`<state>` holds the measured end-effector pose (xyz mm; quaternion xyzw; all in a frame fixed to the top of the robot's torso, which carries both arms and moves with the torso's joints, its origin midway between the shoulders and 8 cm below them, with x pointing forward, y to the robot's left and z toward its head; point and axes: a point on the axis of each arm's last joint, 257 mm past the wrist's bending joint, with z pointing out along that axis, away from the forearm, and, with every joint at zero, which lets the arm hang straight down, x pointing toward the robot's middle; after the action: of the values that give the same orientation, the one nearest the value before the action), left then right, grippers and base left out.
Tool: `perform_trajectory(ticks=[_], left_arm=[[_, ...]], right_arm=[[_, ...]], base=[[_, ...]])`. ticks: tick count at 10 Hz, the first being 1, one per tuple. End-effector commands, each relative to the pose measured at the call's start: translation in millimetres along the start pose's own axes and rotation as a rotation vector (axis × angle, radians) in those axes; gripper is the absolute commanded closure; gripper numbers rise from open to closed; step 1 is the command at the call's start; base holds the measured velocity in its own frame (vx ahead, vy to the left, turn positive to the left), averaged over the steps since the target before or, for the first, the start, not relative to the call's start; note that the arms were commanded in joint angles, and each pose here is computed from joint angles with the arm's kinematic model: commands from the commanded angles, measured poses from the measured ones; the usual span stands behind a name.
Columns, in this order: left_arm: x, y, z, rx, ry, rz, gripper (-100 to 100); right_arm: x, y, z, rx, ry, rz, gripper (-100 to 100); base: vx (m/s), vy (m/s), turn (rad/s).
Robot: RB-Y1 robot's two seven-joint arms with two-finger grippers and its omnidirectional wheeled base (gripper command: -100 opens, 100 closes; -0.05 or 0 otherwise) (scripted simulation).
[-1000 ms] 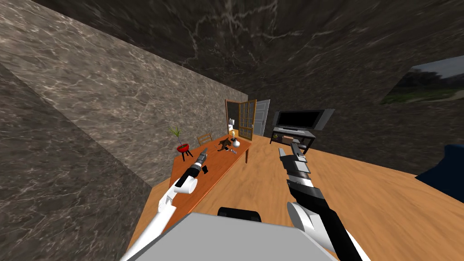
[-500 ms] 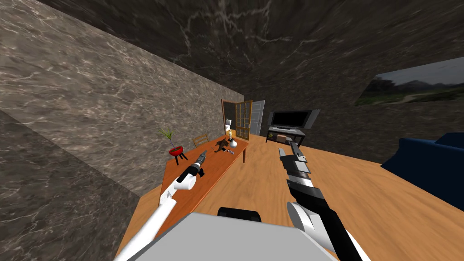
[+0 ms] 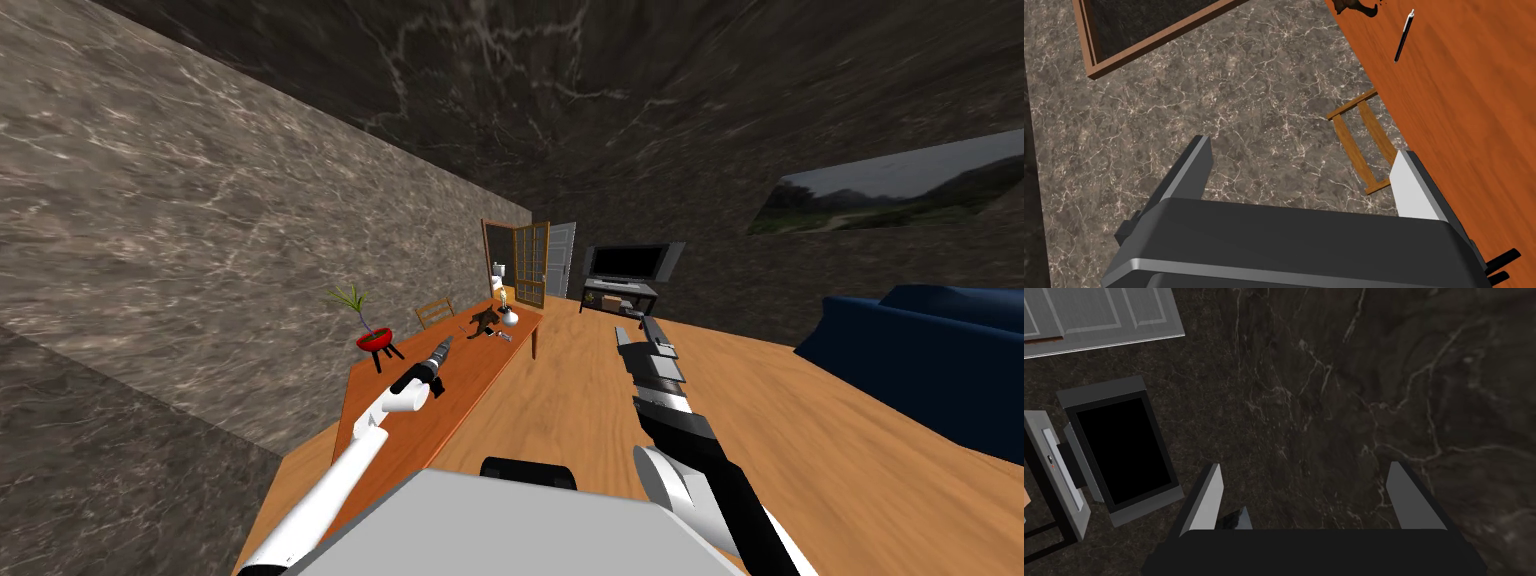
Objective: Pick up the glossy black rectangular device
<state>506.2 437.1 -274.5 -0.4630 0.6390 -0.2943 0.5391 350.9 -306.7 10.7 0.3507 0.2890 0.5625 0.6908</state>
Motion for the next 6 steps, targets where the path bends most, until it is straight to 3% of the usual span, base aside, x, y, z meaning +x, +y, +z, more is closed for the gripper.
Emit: perform_trajectory(ticks=[1, 2, 6], left_arm=[[-7.1, 14.1, 8.5, -0.058, 0.010, 0.020, -100], [-8.2, 33.8, 7.5, -0.099, 0.010, 0.017, -100], [-23.8, 70.7, 14.7, -0.229, 0.029, 0.041, -100]], right_arm=[[0.0, 0.0, 0.0, 0.000, 0.000, 0.000, 0], [0.0, 0.0, 0.0, 0.000, 0.000, 0.000, 0], [0.0, 0.0, 0.0, 0.000, 0.000, 0.000, 0]], base=[[0.013, 0.004, -0.198], [0.012, 0.008, -0.086], [0.008, 0.004, -0.096]])
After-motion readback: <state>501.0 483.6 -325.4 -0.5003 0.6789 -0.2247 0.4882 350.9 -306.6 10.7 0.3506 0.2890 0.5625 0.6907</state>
